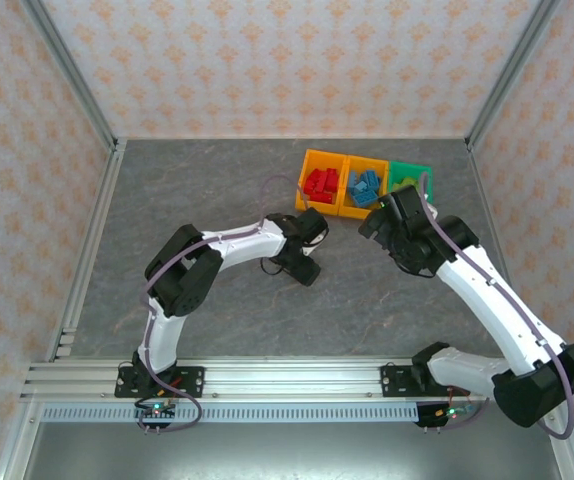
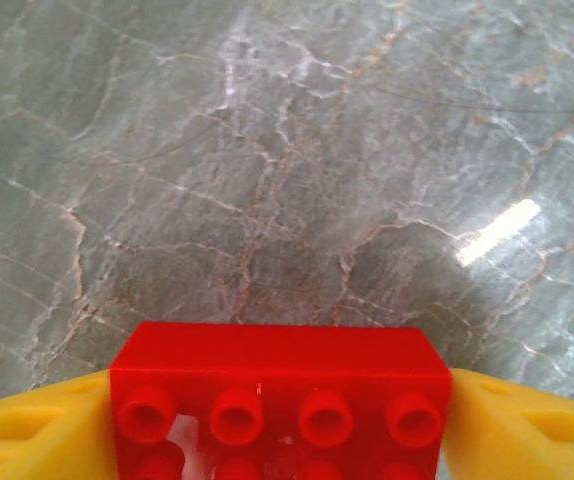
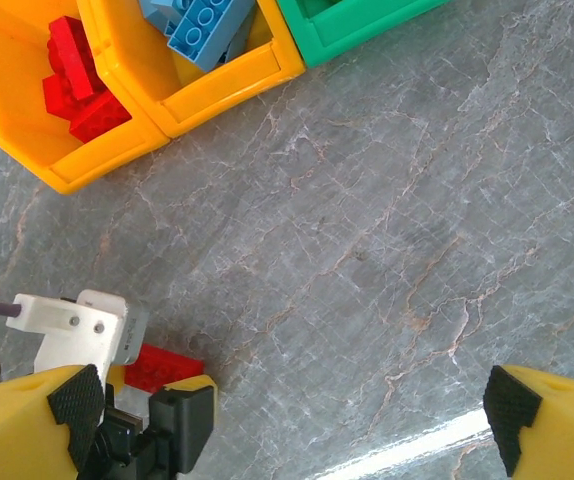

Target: Sort the legos into containers by color

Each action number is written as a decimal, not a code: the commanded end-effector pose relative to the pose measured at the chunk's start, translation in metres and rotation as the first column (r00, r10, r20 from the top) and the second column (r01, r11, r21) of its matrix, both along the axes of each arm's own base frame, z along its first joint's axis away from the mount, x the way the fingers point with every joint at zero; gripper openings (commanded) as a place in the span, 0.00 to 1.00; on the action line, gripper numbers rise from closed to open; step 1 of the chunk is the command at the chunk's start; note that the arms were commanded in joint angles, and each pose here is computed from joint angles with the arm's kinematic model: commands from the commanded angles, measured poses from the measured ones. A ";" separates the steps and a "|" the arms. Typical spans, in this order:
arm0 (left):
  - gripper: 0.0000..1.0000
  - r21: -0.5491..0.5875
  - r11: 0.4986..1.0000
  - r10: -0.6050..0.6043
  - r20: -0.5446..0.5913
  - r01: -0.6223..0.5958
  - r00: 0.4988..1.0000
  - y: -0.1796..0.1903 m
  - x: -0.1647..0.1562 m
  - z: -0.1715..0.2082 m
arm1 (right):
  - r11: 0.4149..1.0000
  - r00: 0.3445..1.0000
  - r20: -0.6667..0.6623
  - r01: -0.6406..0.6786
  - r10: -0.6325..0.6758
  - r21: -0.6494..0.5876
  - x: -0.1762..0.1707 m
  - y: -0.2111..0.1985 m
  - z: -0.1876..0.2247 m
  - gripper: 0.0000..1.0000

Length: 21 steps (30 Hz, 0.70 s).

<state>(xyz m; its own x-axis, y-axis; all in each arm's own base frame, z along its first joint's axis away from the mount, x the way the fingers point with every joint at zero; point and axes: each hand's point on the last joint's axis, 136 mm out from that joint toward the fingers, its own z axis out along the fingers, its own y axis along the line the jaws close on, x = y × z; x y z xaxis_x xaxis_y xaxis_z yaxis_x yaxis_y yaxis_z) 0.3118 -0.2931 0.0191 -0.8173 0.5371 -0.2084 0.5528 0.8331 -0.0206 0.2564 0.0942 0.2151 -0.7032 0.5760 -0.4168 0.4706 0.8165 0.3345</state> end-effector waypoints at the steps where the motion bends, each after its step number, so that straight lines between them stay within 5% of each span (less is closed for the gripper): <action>1: 0.66 0.040 0.999 0.003 0.004 -0.004 1.000 0.008 -0.003 -0.010 | 1.000 1.000 -0.012 0.014 -0.014 -0.009 -0.001 -0.002 0.000 0.99; 5: 0.59 0.028 1.000 0.000 0.039 -0.001 0.999 0.006 0.003 0.005 | 0.998 0.998 -0.039 -0.043 0.045 0.049 -0.004 0.013 -0.004 1.00; 11: 0.55 -0.109 0.993 0.073 0.190 -0.053 0.979 -0.004 0.041 0.082 | 0.950 0.966 -0.084 -0.221 0.244 0.223 -0.037 0.061 -0.016 0.98; 21: 0.55 -0.288 0.934 0.301 0.307 -0.213 0.903 -0.020 0.151 0.141 | 0.928 0.992 0.065 -0.125 0.109 0.352 -0.016 0.071 0.008 0.98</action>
